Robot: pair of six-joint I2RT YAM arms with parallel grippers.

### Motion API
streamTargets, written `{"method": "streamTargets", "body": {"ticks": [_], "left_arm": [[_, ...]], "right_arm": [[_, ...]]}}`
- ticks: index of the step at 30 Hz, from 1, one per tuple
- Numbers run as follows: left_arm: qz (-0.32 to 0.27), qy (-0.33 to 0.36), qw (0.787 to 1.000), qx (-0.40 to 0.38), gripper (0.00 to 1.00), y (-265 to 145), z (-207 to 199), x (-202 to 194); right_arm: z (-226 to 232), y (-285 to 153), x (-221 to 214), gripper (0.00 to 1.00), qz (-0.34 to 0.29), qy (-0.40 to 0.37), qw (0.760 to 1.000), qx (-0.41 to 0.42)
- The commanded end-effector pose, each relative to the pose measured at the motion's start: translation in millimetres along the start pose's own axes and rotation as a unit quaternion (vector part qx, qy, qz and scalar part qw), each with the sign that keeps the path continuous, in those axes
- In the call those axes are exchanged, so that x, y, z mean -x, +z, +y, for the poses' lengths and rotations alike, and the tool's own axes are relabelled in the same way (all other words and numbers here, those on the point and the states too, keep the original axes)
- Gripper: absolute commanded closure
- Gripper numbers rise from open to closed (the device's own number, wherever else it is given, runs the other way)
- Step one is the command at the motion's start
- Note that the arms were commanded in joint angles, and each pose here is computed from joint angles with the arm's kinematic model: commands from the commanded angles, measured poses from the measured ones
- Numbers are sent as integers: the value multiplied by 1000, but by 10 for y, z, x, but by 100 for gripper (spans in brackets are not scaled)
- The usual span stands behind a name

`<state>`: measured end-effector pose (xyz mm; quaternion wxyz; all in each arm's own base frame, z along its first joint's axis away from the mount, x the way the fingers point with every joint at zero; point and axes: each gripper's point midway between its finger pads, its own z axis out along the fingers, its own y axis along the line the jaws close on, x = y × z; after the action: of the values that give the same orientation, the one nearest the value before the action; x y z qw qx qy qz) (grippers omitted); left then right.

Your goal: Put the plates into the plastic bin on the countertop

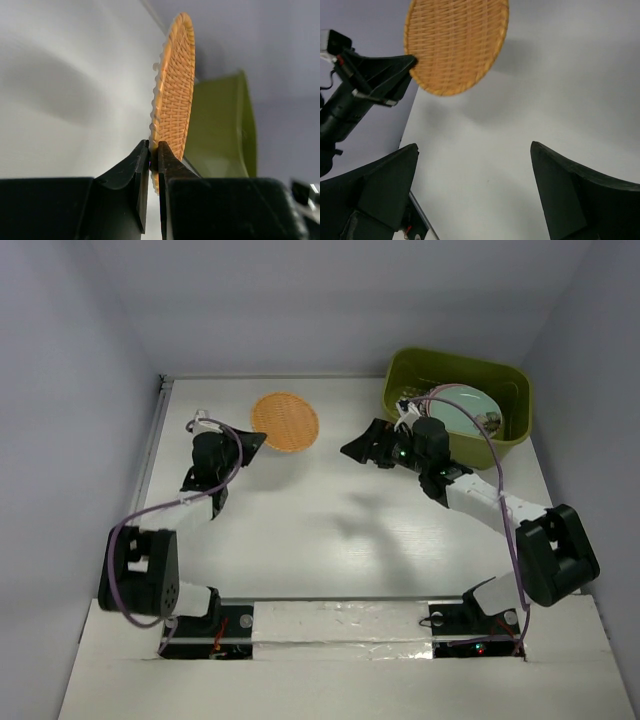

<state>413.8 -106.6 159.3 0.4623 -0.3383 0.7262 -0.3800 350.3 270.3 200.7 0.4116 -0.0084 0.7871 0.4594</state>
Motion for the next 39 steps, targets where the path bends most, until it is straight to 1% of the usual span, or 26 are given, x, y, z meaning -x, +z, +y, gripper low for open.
{"method": "streamTargets", "body": {"ticks": [1,7,9,10,14,17,20,21,22,23,24,25,26,27,28,29,30,31,32,33,34,35,36,37,38,39], "left_arm": [[15,31,993,-109,100,-298,-574,-121],[79,41,982,-165,100,-629,-778,-482],[88,39,978,-183,100,-724,-818,-524],[99,40,973,-206,100,-801,-907,-577],[122,45,960,-247,100,-993,-1056,-665],[136,48,949,-281,100,-1139,-1181,-695],[151,49,939,-306,100,-1258,-1247,-740],[151,51,937,-312,100,-1293,-1268,-739],[158,54,935,-313,100,-1315,-1261,-764],[163,55,935,-311,100,-1324,-1248,-781],[163,58,934,-313,94,-1352,-1270,-774],[157,66,936,-308,76,-1345,-1258,-759],[162,66,942,-287,68,-1322,-1182,-779],[154,76,941,-291,60,-1378,-1229,-745],[144,84,945,-282,49,-1378,-1216,-712],[127,108,949,-266,46,-1403,-1192,-656],[126,122,949,-263,42,-1441,-1182,-653],[123,129,956,-234,38,-1435,-1078,-647],[111,158,954,-229,36,-1458,-1048,-616],[91,176,951,-237,34,-1561,-1139,-532],[83,189,951,-230,33,-1589,-1135,-516],[96,200,953,-206,32,-1603,-1033,-583],[82,229,947,-209,32,-1656,-1082,-536],[76,239,948,-198,31,-1659,-1045,-522],[84,246,947,-190,31,-1679,-992,-570],[77,262,943,-192,31,-1719,-984,-568]], "right_arm": [[315,58,284,0,-32,-30,998,45],[356,56,329,0,-36,-24,998,48],[346,49,373,0,-43,-22,998,38],[342,44,384,0,-45,-22,998,35],[301,59,396,1,-49,-13,998,24],[325,82,378,1,-43,-5,999,32],[393,95,364,5,-34,1,998,50],[483,81,347,20,-27,-1,997,74],[502,75,348,34,-27,8,997,78],[511,64,370,58,-32,10,997,77],[564,16,445,92,-47,8,996,78],[580,-11,482,100,-55,9,996,74],[573,-48,574,100,-68,12,995,67],[587,-132,695,100,-88,11,994,59],[575,-179,785,100,-100,8,994,52],[517,-294,996,100,-123,8,992,34],[439,-333,1092,100,-131,9,991,21],[414,-433,1242,100,-148,3,989,13],[352,-528,1385,100,-166,4,986,1],[148,-710,1665,100,-202,6,979,-26],[75,-832,1815,100,-222,6,974,-36],[-43,-932,1941,100,-237,9,970,-53],[-259,-1135,2176,100,-265,16,960,-86],[-371,-1214,2276,100,-276,19,955,-102],[-567,-1248,2343,100,-280,26,951,-126],[-748,-1320,2398,100,-285,38,945,-154]]}}
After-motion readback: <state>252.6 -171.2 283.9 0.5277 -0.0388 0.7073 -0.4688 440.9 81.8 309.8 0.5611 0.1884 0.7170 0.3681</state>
